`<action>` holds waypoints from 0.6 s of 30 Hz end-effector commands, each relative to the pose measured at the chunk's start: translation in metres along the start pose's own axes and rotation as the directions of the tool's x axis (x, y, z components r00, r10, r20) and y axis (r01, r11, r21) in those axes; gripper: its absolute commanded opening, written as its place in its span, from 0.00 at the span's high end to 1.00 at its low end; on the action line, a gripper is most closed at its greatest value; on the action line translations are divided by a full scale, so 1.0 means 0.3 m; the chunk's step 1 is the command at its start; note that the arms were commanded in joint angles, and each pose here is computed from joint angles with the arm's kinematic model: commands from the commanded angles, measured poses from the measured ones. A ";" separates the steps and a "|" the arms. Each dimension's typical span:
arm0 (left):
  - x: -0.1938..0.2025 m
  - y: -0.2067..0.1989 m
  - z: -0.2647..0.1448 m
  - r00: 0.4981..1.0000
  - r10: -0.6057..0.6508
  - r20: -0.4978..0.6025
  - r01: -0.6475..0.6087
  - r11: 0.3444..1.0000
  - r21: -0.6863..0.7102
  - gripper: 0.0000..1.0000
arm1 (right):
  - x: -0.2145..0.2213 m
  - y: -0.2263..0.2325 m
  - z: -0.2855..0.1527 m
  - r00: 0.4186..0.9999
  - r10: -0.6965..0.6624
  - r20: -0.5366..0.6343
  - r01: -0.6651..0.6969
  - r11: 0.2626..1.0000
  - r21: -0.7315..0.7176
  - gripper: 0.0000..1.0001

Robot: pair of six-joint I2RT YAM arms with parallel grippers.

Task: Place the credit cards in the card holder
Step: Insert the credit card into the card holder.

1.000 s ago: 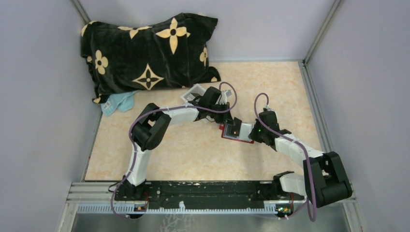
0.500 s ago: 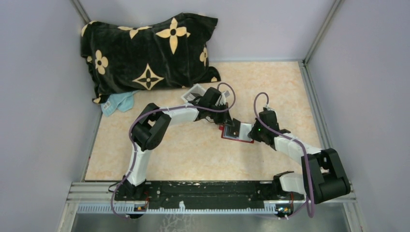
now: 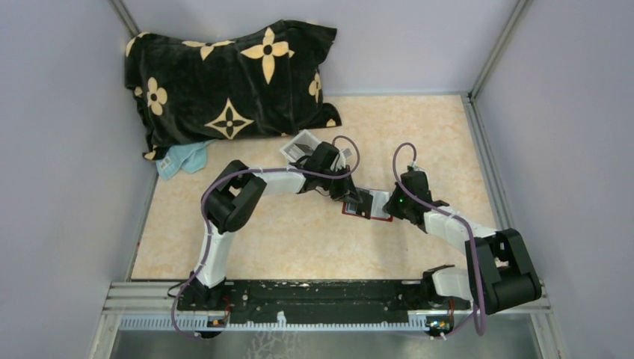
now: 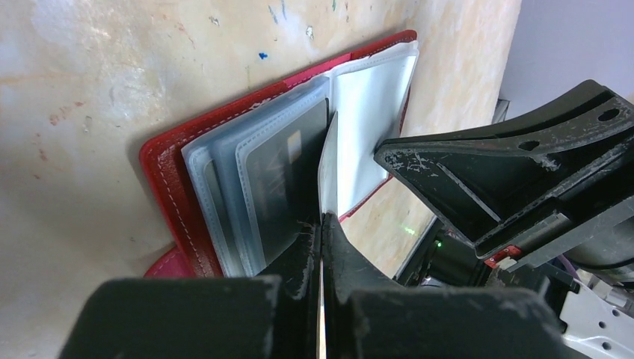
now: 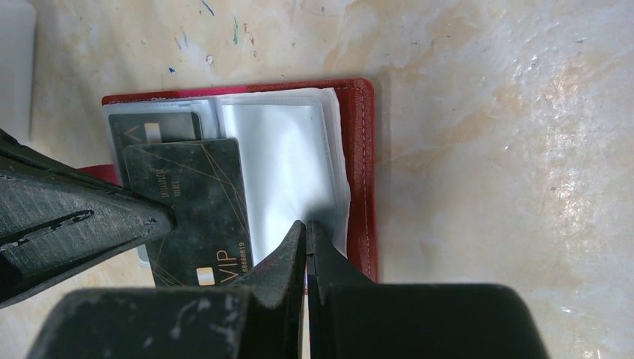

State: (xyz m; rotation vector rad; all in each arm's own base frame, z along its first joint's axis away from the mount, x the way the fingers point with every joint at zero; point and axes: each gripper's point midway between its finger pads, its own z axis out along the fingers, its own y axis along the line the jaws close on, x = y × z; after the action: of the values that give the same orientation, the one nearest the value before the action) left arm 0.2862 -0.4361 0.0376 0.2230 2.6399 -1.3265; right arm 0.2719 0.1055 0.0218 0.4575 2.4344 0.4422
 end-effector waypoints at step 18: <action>-0.122 0.093 -0.075 0.992 -0.009 0.123 0.033 0.981 -0.189 1.00 | 0.043 -0.049 0.012 0.999 0.012 -0.033 -0.011 0.999 0.045 1.00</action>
State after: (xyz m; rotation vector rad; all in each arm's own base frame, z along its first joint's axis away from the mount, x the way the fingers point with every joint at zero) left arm 0.3058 -0.4224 0.0385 0.1101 2.6500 -1.2235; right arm 0.2727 0.1069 0.0215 0.4638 2.4276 0.4548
